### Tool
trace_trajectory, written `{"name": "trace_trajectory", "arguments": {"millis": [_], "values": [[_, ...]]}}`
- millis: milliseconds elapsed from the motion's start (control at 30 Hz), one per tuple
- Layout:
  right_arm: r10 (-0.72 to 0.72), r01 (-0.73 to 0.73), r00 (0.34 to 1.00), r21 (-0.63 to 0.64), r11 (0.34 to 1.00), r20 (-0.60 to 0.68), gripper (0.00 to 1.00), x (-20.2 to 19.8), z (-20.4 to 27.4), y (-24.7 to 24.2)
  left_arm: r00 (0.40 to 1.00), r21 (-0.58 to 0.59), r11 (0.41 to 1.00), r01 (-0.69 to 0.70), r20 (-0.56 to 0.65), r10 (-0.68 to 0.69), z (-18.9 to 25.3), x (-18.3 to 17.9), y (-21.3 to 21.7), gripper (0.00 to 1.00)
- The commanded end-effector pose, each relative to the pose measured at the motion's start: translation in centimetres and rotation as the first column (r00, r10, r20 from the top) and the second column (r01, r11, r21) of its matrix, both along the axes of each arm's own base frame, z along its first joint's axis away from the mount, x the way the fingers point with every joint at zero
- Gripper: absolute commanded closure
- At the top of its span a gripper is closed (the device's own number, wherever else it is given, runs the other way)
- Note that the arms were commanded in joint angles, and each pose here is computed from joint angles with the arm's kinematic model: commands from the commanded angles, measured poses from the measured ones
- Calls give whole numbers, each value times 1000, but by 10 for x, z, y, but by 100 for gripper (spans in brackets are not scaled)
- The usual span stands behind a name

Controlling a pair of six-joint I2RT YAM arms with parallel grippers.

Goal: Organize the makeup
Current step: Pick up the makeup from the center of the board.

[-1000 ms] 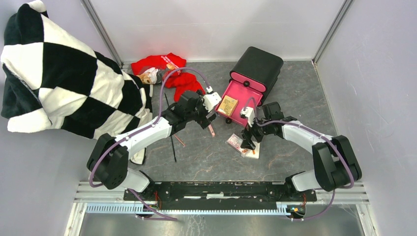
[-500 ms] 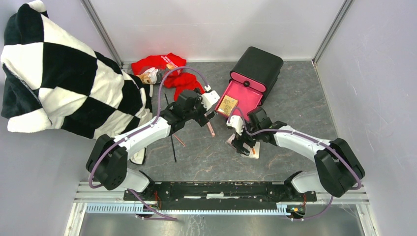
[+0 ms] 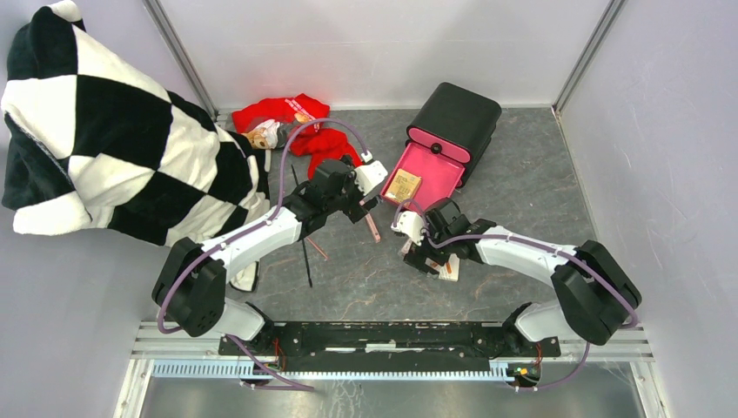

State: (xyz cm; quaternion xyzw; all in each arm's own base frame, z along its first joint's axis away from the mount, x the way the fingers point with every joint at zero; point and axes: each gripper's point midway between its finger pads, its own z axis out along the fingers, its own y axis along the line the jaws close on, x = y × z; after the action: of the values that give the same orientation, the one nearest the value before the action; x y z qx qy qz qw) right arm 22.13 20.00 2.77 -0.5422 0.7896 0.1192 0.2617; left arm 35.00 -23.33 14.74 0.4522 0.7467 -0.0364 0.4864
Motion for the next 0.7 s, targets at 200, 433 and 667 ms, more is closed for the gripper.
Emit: {"name": "trace_trajectory", "arguments": {"millis": [200, 433, 667], "values": [[-44, 44, 999, -48, 998, -12, 2, 6, -10, -3, 998, 20, 1000, -2, 65, 1, 8, 10, 4, 0], [-11, 10, 1000, -27, 1000, -17, 14, 8, -5, 5, 998, 17, 1000, -7, 60, 6, 7, 9, 6, 0], [19, -19, 1000, 17, 1000, -2, 28, 15, 12, 14, 995, -42, 998, -46, 91, 50, 24, 16, 12, 0]]}}
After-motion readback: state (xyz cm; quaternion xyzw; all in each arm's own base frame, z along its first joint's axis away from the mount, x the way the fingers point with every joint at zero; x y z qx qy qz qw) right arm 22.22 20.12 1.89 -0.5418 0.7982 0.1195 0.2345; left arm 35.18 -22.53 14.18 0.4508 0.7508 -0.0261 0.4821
